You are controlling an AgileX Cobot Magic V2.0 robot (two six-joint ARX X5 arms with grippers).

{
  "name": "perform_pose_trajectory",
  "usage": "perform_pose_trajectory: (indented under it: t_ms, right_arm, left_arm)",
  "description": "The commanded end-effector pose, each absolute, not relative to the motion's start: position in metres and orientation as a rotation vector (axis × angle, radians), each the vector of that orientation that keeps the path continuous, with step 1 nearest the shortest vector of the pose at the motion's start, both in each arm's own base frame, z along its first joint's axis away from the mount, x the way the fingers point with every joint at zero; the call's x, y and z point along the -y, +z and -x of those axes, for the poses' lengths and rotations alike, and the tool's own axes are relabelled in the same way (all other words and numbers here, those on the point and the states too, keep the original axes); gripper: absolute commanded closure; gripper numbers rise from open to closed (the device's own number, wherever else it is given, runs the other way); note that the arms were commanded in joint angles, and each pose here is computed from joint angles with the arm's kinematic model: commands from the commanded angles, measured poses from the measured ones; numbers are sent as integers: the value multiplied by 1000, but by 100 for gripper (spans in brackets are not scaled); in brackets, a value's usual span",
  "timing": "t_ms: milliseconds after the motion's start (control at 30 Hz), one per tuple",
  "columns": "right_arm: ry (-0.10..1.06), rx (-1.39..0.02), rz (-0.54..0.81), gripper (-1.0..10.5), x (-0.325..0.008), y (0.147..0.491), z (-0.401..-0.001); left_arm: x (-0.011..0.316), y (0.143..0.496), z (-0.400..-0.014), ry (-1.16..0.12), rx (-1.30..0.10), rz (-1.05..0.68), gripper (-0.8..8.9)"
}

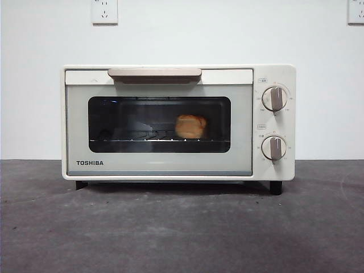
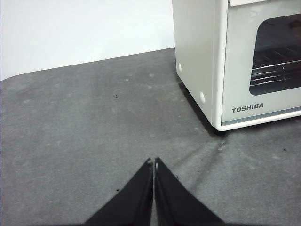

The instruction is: The left arm flap open the oven, the right arm pick bread and place it into oven, the left arm flap close the oven

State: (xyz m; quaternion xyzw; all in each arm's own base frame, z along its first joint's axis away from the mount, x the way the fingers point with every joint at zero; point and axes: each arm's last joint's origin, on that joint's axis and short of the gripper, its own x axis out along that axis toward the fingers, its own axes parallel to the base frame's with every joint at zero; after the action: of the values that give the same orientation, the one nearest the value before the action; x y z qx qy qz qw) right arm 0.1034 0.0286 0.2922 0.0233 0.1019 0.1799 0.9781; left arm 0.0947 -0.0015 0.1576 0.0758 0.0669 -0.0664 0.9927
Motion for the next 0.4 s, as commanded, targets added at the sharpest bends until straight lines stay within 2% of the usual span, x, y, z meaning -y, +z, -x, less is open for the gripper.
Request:
perform_pose_trajectory:
  t_ms: [33,200,400]
  right_arm:
    - [263,-113,-13,940,-17,277,-98]
    - [156,14,-13,940,-6,251,-92]
    - [112,74,-9,940,-3,219,-91]
  left_arm:
    - [1,150,-96,-130,-160,-144,802]
    - [1,150,-96,-130,-160,-144,802]
    - [1,150,-96,-130,-160,-144,802]
